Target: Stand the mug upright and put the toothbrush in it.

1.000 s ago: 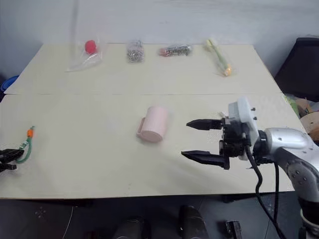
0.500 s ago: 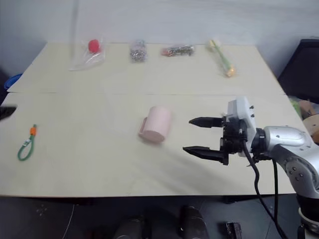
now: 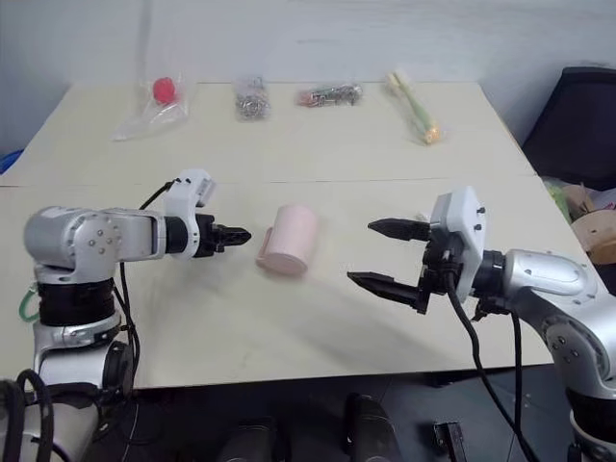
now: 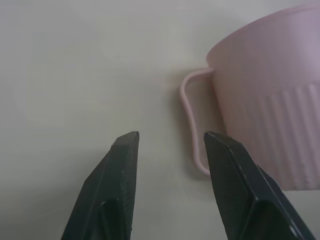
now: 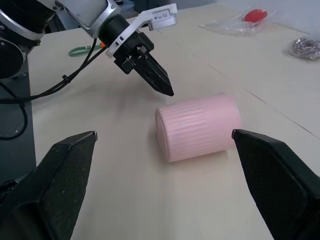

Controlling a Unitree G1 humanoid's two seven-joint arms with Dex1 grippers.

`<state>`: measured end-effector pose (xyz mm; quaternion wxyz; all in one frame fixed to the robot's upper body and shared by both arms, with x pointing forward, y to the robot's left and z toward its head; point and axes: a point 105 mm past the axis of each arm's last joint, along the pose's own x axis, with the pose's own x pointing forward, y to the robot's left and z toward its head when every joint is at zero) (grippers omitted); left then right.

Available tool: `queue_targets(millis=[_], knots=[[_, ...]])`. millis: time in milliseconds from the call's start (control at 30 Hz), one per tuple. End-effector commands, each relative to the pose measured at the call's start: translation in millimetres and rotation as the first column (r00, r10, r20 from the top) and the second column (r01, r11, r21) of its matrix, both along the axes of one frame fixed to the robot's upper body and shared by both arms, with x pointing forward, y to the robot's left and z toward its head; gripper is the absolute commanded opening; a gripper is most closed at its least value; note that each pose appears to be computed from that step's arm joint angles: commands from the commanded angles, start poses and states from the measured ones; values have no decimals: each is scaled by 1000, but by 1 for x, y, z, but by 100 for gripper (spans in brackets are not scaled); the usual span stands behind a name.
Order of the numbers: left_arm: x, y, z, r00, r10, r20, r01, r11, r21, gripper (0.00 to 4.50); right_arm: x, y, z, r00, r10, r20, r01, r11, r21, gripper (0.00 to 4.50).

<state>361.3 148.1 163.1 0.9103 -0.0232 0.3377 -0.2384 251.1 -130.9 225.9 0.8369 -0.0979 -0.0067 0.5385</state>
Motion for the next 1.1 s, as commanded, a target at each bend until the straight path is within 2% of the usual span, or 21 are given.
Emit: queue_targets(millis=[33, 133, 200, 467, 567, 767, 1033, 1100], knots=[[12, -6, 0, 1000, 5, 10, -5, 1000, 3, 219, -7, 1, 9, 999, -4, 49, 3, 1000, 15, 450], [17, -30, 6, 998, -63, 7, 64, 995, -71, 219, -8, 1, 8, 999, -19, 48, 17, 1000, 21, 450], [20, -36, 9, 997, -80, 18, 81, 995, -64, 219, -8, 0, 7, 999, -26, 47, 25, 999, 23, 450], [24, -15, 23, 999, -36, 36, 38, 997, -62, 219, -11, -4, 5, 998, -52, 44, 51, 998, 26, 450], [24, -25, 16, 998, -66, -6, 65, 994, -93, 219, -11, -4, 4, 998, -53, 43, 52, 998, 25, 450], [24, -50, 2, 988, -154, -25, 152, 986, -71, 219, -9, -1, 9, 998, -38, 59, 36, 999, 32, 450], [28, -58, -27, 976, -206, -66, 208, 978, 28, 219, -10, 3, 11, 998, -28, 65, 26, 999, 34, 450], [27, -59, -35, 972, -223, -80, 226, 973, 44, 180, -11, 3, 11, 997, -31, 65, 29, 999, 35, 450]])
